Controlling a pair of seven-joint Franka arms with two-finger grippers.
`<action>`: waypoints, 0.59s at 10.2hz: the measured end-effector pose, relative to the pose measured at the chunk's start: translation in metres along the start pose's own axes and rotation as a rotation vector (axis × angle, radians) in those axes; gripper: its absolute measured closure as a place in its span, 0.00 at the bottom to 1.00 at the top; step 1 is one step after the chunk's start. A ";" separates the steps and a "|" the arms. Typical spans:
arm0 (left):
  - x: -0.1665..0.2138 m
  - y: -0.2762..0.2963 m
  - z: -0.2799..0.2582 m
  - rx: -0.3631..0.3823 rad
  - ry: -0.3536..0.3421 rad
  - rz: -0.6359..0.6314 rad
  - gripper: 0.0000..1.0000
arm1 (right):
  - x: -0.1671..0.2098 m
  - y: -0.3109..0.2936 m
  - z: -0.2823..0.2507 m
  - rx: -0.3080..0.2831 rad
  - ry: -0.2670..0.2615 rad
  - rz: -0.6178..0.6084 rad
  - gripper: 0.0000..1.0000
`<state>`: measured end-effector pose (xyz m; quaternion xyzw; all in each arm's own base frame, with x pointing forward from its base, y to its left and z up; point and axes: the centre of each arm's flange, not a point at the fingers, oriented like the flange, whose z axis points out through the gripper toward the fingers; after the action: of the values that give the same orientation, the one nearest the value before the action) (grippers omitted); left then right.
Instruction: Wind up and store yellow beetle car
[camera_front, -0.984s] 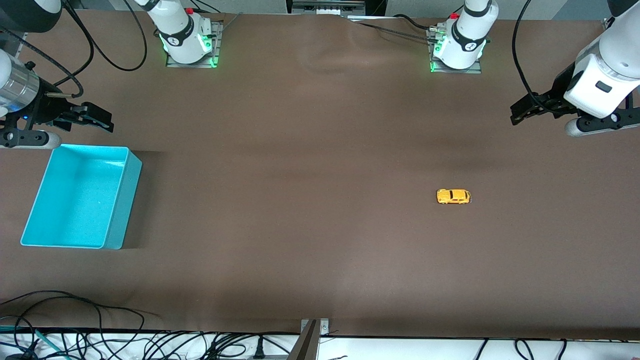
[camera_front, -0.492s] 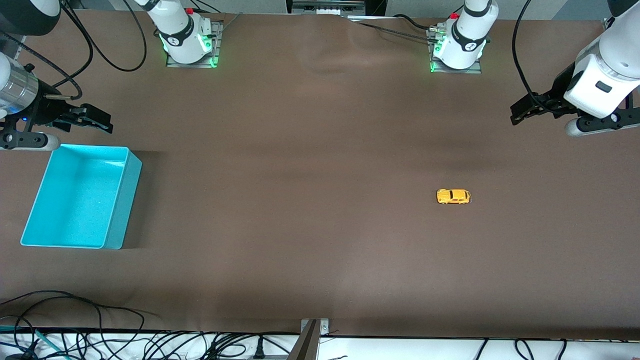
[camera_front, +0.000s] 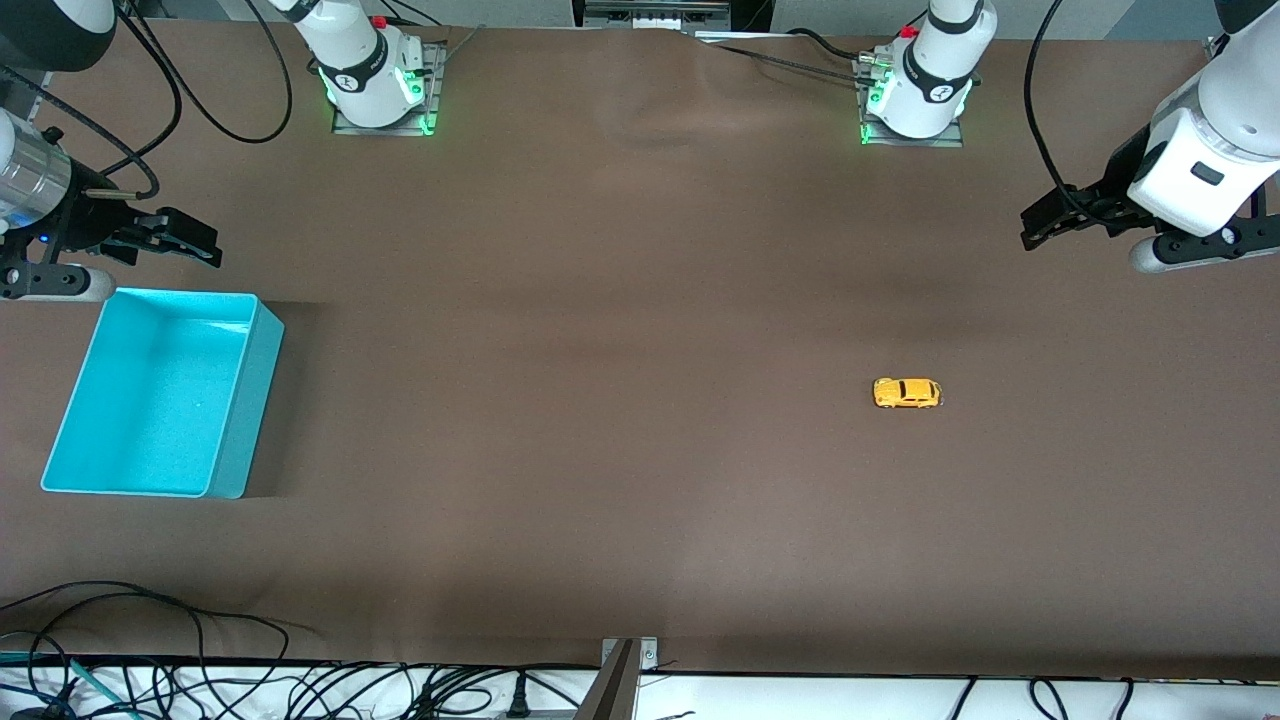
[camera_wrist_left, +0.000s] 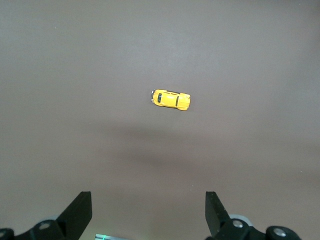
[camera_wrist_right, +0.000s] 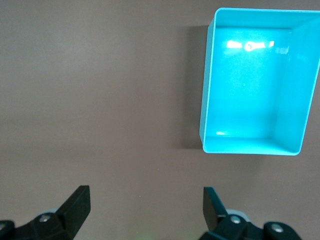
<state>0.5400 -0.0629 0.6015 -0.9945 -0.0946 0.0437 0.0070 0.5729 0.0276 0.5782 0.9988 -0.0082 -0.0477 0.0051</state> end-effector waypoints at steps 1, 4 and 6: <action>0.000 0.000 0.000 0.000 0.000 0.000 0.00 | 0.000 0.000 0.000 0.000 0.001 0.000 0.00; 0.000 0.000 0.000 0.000 0.000 0.000 0.00 | 0.001 0.000 0.001 0.000 0.000 0.000 0.00; 0.000 0.000 0.000 0.000 0.000 0.000 0.00 | 0.002 0.000 0.002 0.000 -0.001 -0.001 0.00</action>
<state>0.5400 -0.0629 0.6015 -0.9945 -0.0946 0.0437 0.0070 0.5742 0.0272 0.5762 0.9988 -0.0079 -0.0481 0.0048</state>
